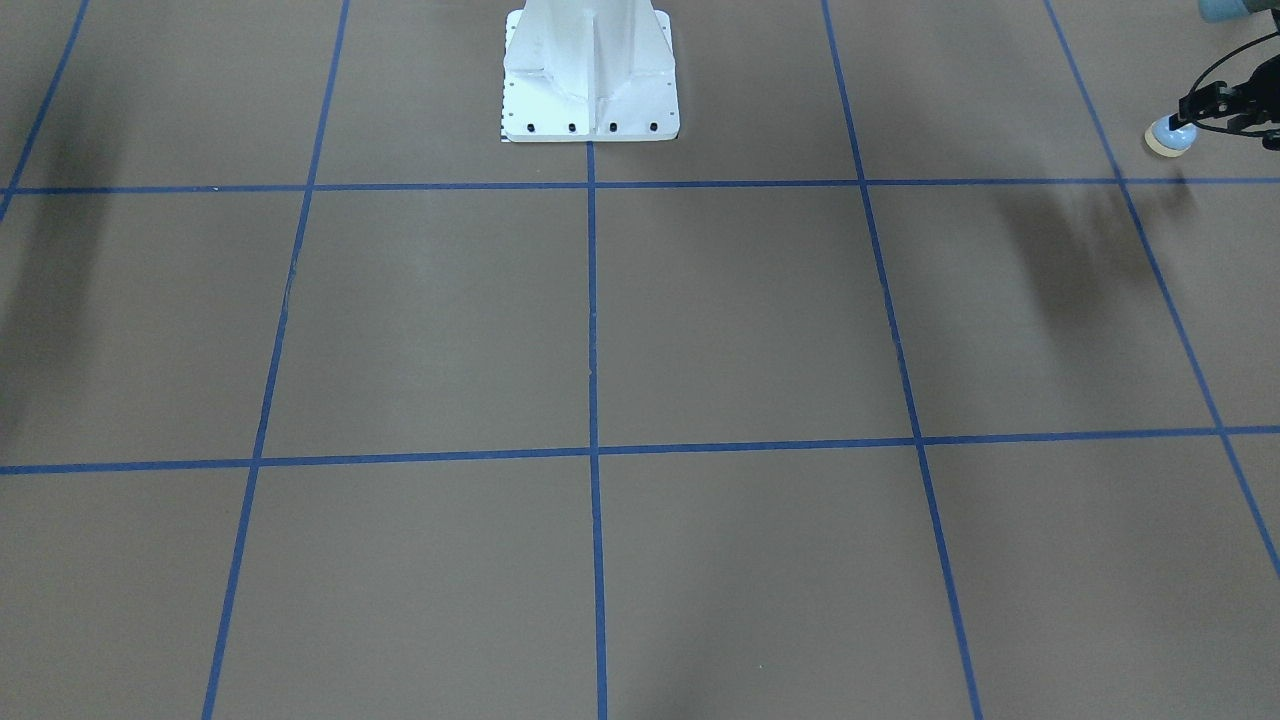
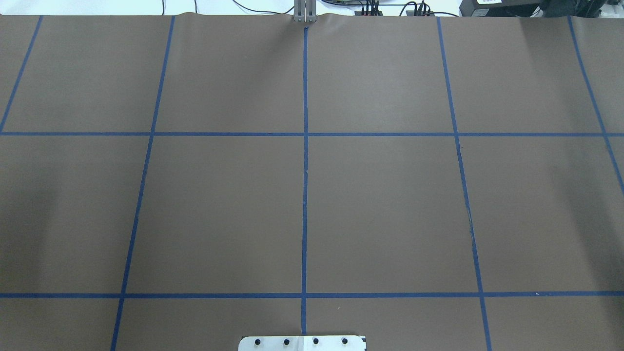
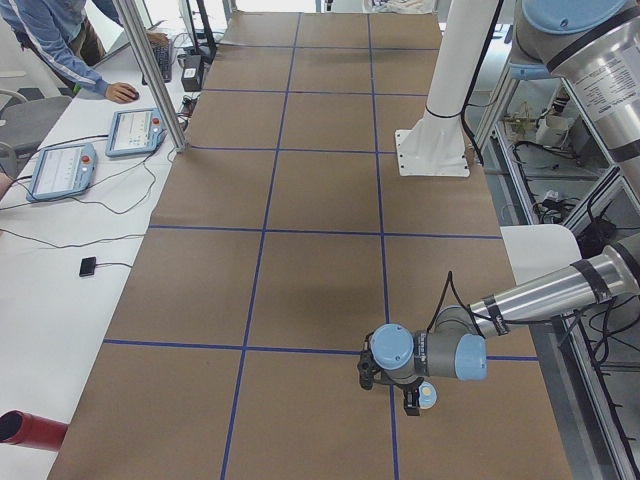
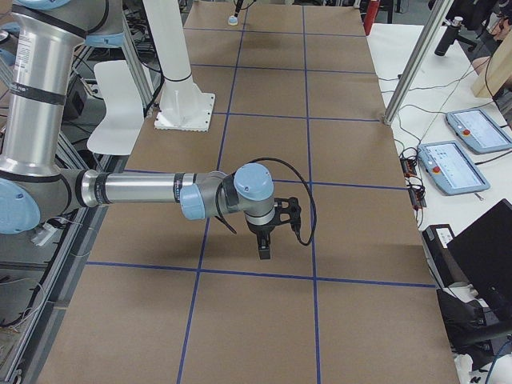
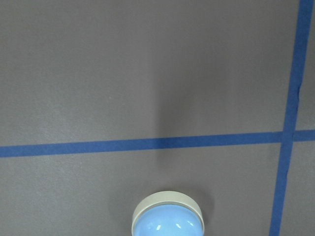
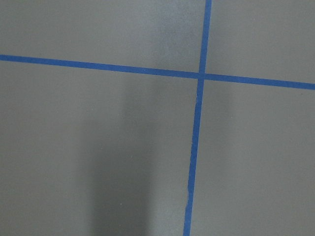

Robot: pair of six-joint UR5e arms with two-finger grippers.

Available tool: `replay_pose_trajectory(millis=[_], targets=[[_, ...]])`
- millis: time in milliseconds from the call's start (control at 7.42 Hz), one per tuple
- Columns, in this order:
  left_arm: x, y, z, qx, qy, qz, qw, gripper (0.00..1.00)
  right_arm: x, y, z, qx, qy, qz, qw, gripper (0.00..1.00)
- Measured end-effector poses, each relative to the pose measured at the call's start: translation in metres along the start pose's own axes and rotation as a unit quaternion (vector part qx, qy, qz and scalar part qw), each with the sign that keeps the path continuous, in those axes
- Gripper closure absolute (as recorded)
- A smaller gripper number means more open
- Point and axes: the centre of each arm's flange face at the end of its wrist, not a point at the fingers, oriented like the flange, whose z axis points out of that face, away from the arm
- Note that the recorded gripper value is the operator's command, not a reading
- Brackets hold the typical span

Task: Place and press bell with both arms

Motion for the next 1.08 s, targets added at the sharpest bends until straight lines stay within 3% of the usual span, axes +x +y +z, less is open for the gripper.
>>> replay_pose_trajectory(millis=[404, 1078], targets=[[0.006, -0.002, 0.020, -0.037, -0.012, -0.003, 0.9992, 0.00, 0.005, 0.002, 0.007, -0.007, 0.001, 0.004, 1.0000, 0.00], [-0.004, -0.012, 0.035, -0.043, -0.017, 0.004, 0.9989, 0.00, 0.007, 0.001, 0.010, -0.009, 0.003, 0.005, 0.9999, 0.00]])
